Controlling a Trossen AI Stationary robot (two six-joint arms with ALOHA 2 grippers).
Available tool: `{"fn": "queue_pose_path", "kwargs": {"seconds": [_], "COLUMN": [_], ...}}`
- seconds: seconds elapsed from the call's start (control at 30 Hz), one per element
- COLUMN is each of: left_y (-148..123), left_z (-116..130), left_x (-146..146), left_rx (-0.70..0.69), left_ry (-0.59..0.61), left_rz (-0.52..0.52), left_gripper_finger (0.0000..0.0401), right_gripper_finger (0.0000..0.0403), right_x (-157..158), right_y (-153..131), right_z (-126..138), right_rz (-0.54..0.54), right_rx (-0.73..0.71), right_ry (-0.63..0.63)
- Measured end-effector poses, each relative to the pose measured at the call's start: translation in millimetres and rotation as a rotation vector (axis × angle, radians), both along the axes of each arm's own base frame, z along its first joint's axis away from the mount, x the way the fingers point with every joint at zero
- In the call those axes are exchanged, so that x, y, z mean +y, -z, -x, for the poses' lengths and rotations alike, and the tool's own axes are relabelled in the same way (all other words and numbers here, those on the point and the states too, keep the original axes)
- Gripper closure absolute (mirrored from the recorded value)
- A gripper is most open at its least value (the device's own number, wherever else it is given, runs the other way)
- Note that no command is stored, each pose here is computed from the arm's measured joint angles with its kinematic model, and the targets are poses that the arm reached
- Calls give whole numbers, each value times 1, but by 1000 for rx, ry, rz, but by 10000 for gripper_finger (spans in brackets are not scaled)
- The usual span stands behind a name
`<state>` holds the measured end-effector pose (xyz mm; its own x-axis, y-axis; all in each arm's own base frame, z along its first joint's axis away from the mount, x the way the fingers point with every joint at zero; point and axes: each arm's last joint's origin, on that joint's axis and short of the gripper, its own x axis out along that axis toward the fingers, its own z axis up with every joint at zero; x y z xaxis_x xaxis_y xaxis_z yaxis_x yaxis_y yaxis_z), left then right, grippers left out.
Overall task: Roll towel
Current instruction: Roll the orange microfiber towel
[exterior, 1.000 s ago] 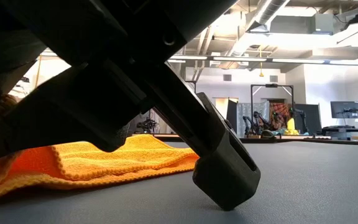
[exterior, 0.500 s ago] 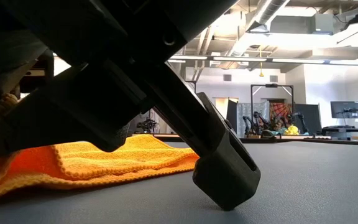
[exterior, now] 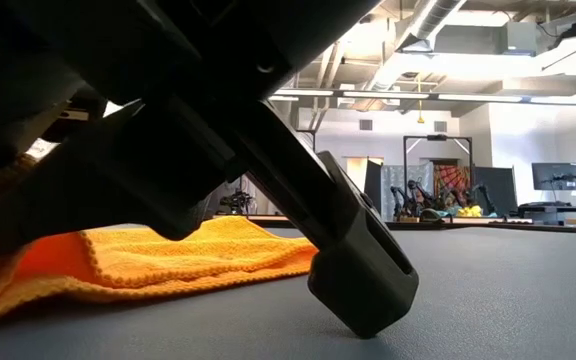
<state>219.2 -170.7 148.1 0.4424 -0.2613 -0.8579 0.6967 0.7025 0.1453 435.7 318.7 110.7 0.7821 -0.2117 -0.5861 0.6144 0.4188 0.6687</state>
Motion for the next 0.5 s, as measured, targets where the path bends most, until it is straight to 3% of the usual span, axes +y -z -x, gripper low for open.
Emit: {"fn": "queue_pose_path", "kwargs": {"seconds": [0.1, 0.3, 0.5], "left_y": [-5, -5, -5], "left_z": [-4, -12, -18], "left_x": [6, 22, 33], "left_rx": [95, 250, 315], "left_ry": [-13, -85, -153], "left_rz": [27, 186, 272], "left_gripper_finger": [391, 398, 398], "right_gripper_finger": [364, 364, 364], "right_x": [0, 1, -1], "right_y": [0, 0, 0], "right_z": [1, 1, 0], "right_rz": [-18, -43, -59], "right_rx": [-3, -11, 3], "right_ry": [14, 34, 35]}}
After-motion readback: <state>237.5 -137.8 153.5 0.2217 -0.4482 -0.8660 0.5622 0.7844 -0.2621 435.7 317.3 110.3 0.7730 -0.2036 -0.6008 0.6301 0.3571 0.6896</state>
